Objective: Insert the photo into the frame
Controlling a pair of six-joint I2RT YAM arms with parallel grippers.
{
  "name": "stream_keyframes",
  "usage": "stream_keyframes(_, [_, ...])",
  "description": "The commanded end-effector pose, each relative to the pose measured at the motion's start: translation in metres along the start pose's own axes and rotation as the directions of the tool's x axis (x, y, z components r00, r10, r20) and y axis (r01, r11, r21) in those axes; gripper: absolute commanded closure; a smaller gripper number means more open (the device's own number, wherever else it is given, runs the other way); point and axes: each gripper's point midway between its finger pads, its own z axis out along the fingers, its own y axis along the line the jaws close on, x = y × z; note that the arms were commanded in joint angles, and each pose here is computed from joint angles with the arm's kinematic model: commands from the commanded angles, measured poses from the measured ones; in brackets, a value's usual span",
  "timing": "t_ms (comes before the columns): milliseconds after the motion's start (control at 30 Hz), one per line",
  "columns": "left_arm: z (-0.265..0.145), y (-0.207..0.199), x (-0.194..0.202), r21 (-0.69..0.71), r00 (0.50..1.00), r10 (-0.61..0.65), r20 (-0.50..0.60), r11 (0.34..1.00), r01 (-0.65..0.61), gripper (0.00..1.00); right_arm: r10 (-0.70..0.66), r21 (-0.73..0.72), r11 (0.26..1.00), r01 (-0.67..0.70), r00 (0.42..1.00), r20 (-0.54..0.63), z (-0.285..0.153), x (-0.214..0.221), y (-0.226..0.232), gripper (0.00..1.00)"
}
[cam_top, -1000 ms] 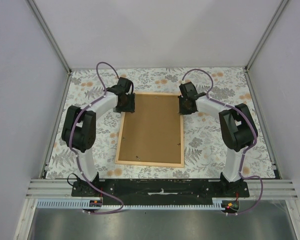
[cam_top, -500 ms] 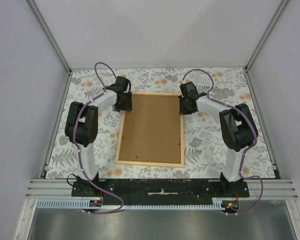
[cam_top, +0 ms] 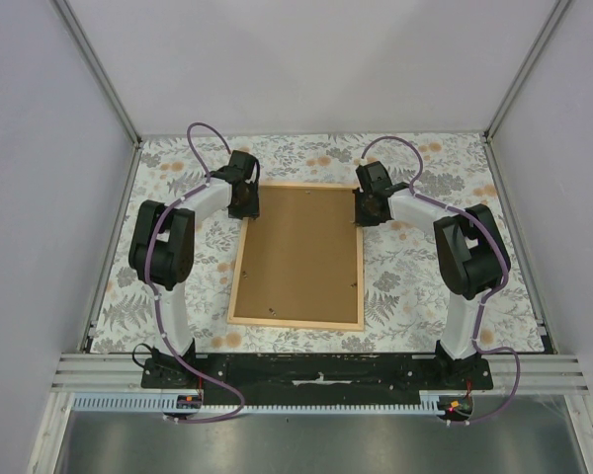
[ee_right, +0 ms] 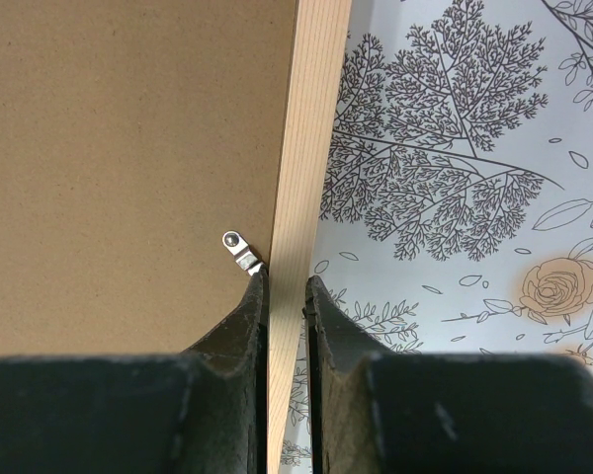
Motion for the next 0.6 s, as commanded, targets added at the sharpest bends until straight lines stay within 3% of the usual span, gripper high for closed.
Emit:
stream_keyframes(0, [0.018, 0.026, 0.014, -0.107, 1.000, -0.017, -0.024, 0.994, 0.014, 0.56, -0.044, 0.015, 0.999, 0.046, 0.992, -0.115, -0.001, 0.034, -0.010, 1.00])
stream_keyframes(567, [0.023, 0.043, 0.019, -0.167, 0.997, -0.072, -0.028, 0.984, 0.066, 0.81, -0.037, 0.011, 0.999, 0.039, 0.993, -0.115, -0.001, 0.033, -0.012, 1.00])
